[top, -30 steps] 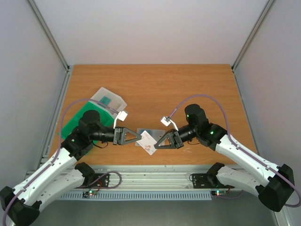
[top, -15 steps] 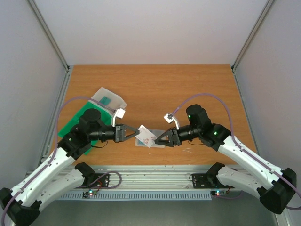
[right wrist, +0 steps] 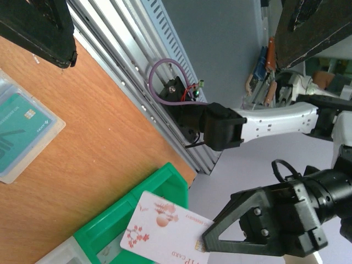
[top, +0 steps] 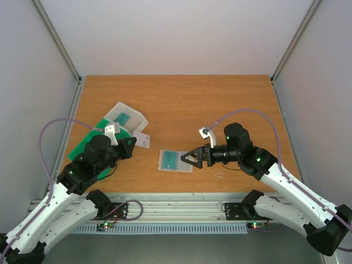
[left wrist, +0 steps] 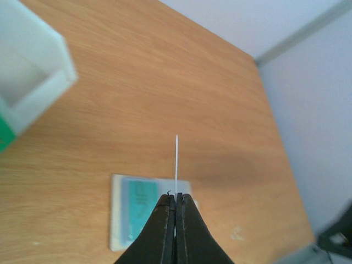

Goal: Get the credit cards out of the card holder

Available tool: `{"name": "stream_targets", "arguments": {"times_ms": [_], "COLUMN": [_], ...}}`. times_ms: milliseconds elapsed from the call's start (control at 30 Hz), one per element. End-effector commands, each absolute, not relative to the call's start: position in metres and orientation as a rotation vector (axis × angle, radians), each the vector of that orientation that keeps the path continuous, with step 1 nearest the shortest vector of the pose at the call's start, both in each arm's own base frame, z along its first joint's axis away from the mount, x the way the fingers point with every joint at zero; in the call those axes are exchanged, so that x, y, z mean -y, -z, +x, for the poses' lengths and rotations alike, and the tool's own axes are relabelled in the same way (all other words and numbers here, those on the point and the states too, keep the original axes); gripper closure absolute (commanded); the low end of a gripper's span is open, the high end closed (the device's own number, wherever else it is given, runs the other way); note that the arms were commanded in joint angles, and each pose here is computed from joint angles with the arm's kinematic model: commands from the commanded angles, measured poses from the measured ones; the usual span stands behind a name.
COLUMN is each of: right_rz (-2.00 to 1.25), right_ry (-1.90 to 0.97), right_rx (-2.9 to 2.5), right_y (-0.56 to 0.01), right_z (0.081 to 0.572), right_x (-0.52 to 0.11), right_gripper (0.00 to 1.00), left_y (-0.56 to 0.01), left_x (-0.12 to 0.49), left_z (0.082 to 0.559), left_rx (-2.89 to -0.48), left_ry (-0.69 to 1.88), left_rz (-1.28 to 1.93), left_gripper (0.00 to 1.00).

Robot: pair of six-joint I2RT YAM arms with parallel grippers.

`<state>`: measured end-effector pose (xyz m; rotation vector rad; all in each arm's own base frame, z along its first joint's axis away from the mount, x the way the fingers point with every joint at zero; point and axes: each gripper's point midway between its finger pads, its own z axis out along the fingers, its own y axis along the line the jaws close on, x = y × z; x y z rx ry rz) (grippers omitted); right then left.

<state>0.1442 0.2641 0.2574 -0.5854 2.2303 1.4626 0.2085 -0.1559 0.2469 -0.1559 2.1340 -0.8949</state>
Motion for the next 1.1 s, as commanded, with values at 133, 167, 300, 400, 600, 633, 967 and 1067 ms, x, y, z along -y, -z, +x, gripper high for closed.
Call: {"name": "stream_targets", "arguments": {"times_ms": [133,167,300,400,600,633,967,1067], "right_rz": [-0.553,-0.554,-0.561,-0.559,-0.574,-0.572,-0.576,-0.581], "right_ry": [-1.476,-1.477,-1.48,-1.483,-1.501,-1.5,-1.482,-1.461], "right_rx": [-2.206,-2.204,-2.2,-2.197,-2.178,-2.174,-2.181,-2.176], "right_y": [-0.263,-0.264,-0.263,-0.264,-0.272,-0.273,-0.267,-0.267], "right_z": [0.143,0.143,0.139,0.138,0.133,0.132,0.132,0.132], "right_x": [-0.262,-0.262,-0.26,-0.259,-0.257,-0.256,-0.254,-0.252], "right_gripper": [0.02,0.01,0.02,0.01,0.01,0.02,0.02,0.02], "left_y": [-0.235,-0.236,-0.234,-0.232,-0.22,-0.216,-0.18,-0.172], "left_x": [0.081,0.075,0.049,0.039,0.026,0.021,-0.015,-0.02], "left_z": [0.245,0.247,0.254,0.259,0.273,0.275,0.297,0.307], "left_rx": [-1.996,-1.978,-1.937,-1.933,-1.984,-1.986,-1.874,-1.872], "left_ry": [0.461,0.425,0.3,0.266,0.185,0.162,0.137,0.149], "left_rz": [-0.505,-0.528,-0.625,-0.678,-0.739,-0.764,-1.092,-1.136], "left_gripper": [1.0,1.0,1.0,1.0,1.0,1.0,1.0,1.0]}}
